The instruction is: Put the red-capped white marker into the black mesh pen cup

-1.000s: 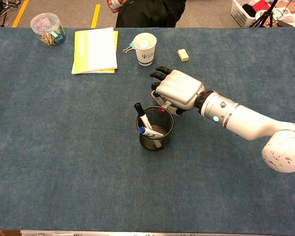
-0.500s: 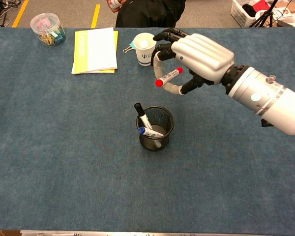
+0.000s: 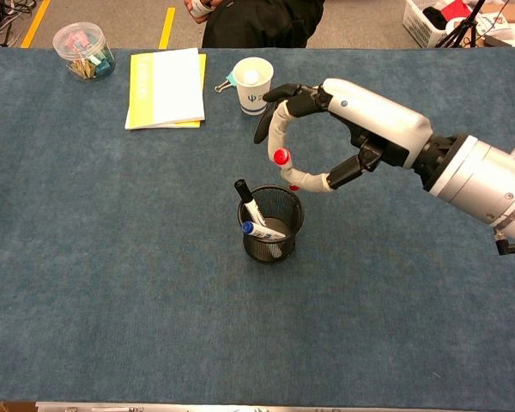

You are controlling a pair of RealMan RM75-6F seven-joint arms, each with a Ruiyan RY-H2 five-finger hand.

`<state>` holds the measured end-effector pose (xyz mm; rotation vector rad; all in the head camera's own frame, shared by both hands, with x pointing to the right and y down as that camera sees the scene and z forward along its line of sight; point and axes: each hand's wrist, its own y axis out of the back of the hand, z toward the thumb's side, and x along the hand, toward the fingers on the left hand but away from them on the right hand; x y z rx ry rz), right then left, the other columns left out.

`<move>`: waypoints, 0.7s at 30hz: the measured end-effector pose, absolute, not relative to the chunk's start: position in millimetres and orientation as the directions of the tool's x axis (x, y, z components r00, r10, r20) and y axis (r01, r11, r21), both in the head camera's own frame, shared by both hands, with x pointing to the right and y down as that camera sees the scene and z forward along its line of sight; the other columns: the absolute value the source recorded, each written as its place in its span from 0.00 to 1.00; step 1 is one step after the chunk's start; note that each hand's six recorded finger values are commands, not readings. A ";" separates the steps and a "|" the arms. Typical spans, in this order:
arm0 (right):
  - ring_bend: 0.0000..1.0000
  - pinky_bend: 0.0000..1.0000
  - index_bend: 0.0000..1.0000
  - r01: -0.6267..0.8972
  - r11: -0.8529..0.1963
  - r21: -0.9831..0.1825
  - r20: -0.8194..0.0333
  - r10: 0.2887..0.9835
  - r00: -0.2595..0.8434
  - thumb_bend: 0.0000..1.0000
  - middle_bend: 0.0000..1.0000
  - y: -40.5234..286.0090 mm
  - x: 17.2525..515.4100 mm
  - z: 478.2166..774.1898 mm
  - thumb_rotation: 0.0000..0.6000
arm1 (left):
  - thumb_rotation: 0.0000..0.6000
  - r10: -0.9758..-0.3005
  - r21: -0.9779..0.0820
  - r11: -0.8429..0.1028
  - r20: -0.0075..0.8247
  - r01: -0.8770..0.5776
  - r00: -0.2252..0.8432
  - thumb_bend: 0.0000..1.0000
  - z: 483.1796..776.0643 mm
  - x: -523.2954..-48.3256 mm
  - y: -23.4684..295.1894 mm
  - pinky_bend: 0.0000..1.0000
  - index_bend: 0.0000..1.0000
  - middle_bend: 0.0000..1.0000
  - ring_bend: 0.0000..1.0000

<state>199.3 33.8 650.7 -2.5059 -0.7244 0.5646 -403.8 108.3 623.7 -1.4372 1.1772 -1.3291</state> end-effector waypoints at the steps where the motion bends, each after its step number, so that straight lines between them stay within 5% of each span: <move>1: 0.10 0.00 0.65 0.389 -0.763 -0.517 -0.256 0.571 0.780 0.32 0.38 36.2 197.6 652.7 1.00 | 1.00 -0.977 -0.972 -0.214 0.215 -0.097 -0.001 0.15 623.4 -404.4 108.6 0.15 0.18 0.18 0.17; 14: 0.10 0.00 0.63 0.351 -0.819 -0.453 -0.302 0.512 0.804 0.33 0.37 51.2 185.3 690.2 1.00 | 1.00 -0.976 -0.971 -0.216 0.219 -0.099 -0.018 0.15 624.0 -410.4 110.8 0.15 0.18 0.18 0.17; 21: 0.04 0.00 0.27 0.268 -0.829 -0.491 -0.332 0.463 0.822 0.32 0.26 53.6 192.4 698.1 1.00 | 1.00 -0.975 -0.970 -0.219 0.222 -0.102 -0.014 0.15 625.8 -409.3 110.4 0.15 0.18 0.18 0.17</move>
